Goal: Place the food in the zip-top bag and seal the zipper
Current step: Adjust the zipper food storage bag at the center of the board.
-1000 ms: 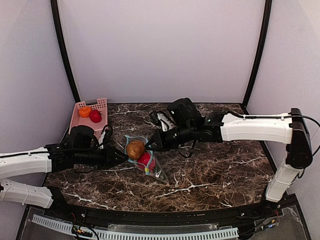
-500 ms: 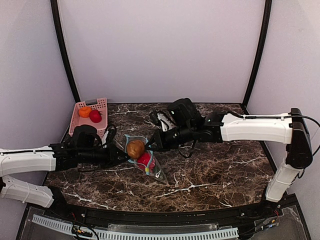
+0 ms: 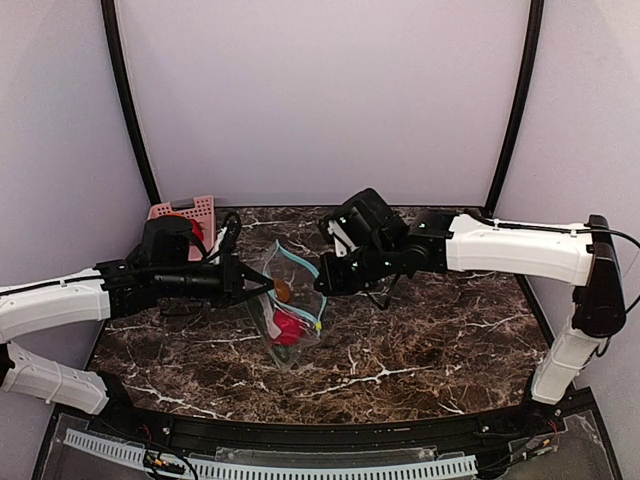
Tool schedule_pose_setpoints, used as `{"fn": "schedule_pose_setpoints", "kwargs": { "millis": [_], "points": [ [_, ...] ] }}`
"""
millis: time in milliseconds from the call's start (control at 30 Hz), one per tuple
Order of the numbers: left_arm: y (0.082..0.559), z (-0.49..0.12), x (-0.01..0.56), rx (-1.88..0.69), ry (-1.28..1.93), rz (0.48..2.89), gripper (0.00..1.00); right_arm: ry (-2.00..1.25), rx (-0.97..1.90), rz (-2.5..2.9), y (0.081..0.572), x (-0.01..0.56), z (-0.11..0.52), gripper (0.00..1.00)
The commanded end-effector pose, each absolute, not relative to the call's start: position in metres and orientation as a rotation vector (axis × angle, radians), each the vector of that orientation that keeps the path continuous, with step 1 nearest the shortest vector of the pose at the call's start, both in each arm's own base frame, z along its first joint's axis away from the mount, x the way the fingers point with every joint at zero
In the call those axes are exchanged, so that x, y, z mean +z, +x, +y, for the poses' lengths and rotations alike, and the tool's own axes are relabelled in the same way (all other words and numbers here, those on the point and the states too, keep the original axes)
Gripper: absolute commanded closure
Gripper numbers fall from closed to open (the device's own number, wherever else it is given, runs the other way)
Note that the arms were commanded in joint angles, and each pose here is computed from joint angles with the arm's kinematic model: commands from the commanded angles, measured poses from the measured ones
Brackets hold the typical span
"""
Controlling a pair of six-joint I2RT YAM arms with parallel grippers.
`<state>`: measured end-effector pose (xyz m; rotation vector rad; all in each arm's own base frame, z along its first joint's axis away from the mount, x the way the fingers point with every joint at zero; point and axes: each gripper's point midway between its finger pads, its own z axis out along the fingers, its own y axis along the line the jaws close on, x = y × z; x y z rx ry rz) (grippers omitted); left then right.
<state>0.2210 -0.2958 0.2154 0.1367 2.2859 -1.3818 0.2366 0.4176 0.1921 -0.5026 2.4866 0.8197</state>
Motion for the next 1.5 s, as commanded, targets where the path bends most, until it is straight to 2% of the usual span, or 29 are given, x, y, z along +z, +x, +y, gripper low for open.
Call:
{"fn": "schedule_pose_setpoints", "kwargs": {
  "millis": [0,233,400,433,600,667,767,833,967,1200,1467],
  "points": [
    [0.216,-0.301,0.207,-1.368,0.22,2.352,0.99,-0.46,0.712,2.479,0.242,0.202,0.397,1.0],
    [0.222,-0.309,0.191,-1.377,0.217,2.384,0.99,-0.464,0.721,2.507,0.237,0.191,0.394,1.0],
    [0.229,-0.311,0.186,-1.355,0.203,2.384,0.99,-0.502,0.841,2.483,0.23,0.196,0.408,1.0],
    [0.23,-0.311,0.185,-1.347,0.197,2.388,0.99,-0.511,0.862,2.468,0.23,0.199,0.41,0.97],
    [0.24,-0.305,0.18,-1.326,0.122,2.378,0.99,-0.549,0.908,2.395,0.227,0.216,0.411,0.6],
    [0.245,-0.303,0.18,-1.322,0.102,2.371,0.99,-0.58,0.919,2.349,0.223,0.226,0.408,0.49],
    [0.252,-0.3,0.179,-1.313,0.074,2.368,0.99,-0.629,0.904,2.287,0.215,0.234,0.398,0.37],
    [0.254,-0.299,0.179,-1.314,0.066,2.37,0.99,-0.657,0.889,2.254,0.207,0.238,0.388,0.33],
    [0.256,-0.297,0.177,-1.313,0.055,2.372,0.99,-0.709,0.886,2.217,0.189,0.232,0.373,0.32],
    [0.257,-0.296,0.176,-1.306,0.042,2.372,0.99,-0.698,0.879,2.24,0.16,0.194,0.378,0.49],
    [0.257,-0.293,0.174,-1.291,0.027,2.379,0.99,-0.652,0.805,2.279,0.159,0.171,0.402,0.66]
  ]
}}
